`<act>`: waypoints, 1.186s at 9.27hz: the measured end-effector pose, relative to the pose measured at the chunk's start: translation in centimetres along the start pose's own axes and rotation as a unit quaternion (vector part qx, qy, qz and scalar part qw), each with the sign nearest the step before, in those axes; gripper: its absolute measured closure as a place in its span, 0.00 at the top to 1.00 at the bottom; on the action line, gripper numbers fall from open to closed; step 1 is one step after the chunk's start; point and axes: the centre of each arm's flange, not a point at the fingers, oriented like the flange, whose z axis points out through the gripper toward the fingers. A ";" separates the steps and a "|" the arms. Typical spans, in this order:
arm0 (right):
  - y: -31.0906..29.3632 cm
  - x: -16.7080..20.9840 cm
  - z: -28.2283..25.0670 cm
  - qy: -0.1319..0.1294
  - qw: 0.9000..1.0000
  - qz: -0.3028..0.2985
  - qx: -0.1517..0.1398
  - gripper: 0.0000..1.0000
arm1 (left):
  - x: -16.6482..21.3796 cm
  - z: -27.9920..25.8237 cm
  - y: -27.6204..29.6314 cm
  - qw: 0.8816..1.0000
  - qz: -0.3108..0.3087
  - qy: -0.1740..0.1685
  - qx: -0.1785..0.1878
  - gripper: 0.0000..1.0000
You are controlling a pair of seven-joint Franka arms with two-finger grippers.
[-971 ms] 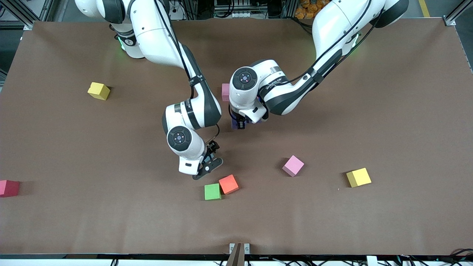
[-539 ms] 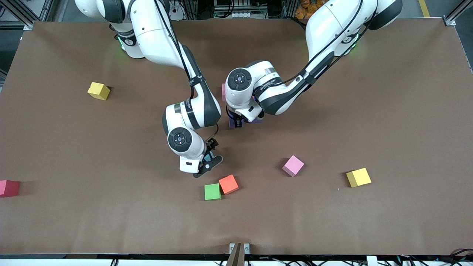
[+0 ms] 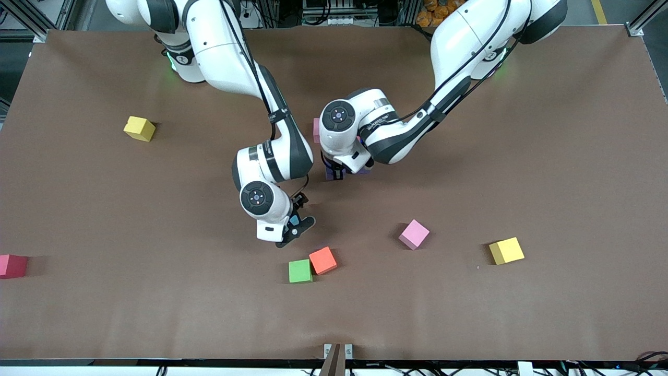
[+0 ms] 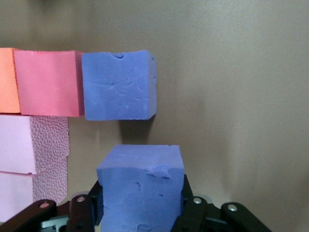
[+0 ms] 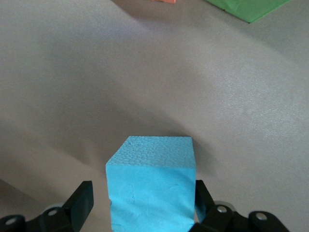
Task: Form number 2 with 11 blocks
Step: 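Stack the left gripper's purple cube on purple while the right grasps cyan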
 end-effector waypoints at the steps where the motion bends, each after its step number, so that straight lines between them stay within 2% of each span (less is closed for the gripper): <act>1: 0.1 0.0 0.0 0.000 1.000 0.000 0.000 0.81 | 0.1 0.5 -0.4 1.000 0.002 0.002 0.003 0.60; 2: 0.2 0.0 0.0 0.001 1.000 0.002 0.000 0.63 | 0.2 1.0 -0.6 1.000 0.003 0.003 0.004 0.60; 3: 0.5 -0.1 -0.1 0.002 1.000 0.000 0.000 0.58 | 0.3 1.2 -0.7 1.000 0.004 0.005 0.005 0.60; 6: 2.0 -0.2 -1.0 0.007 0.999 -0.029 -0.010 0.58 | 0.6 1.9 -1.0 1.000 0.005 0.010 0.010 0.60; 8: 2.4 -0.1 -1.7 0.011 0.996 -0.082 -0.014 0.58 | 0.7 2.1 -1.2 1.000 0.006 0.011 0.011 0.60; 11: 2.0 -0.1 -2.9 0.016 0.981 -0.191 -0.011 0.56 | 0.9 2.7 -1.6 1.000 0.009 0.015 0.015 0.60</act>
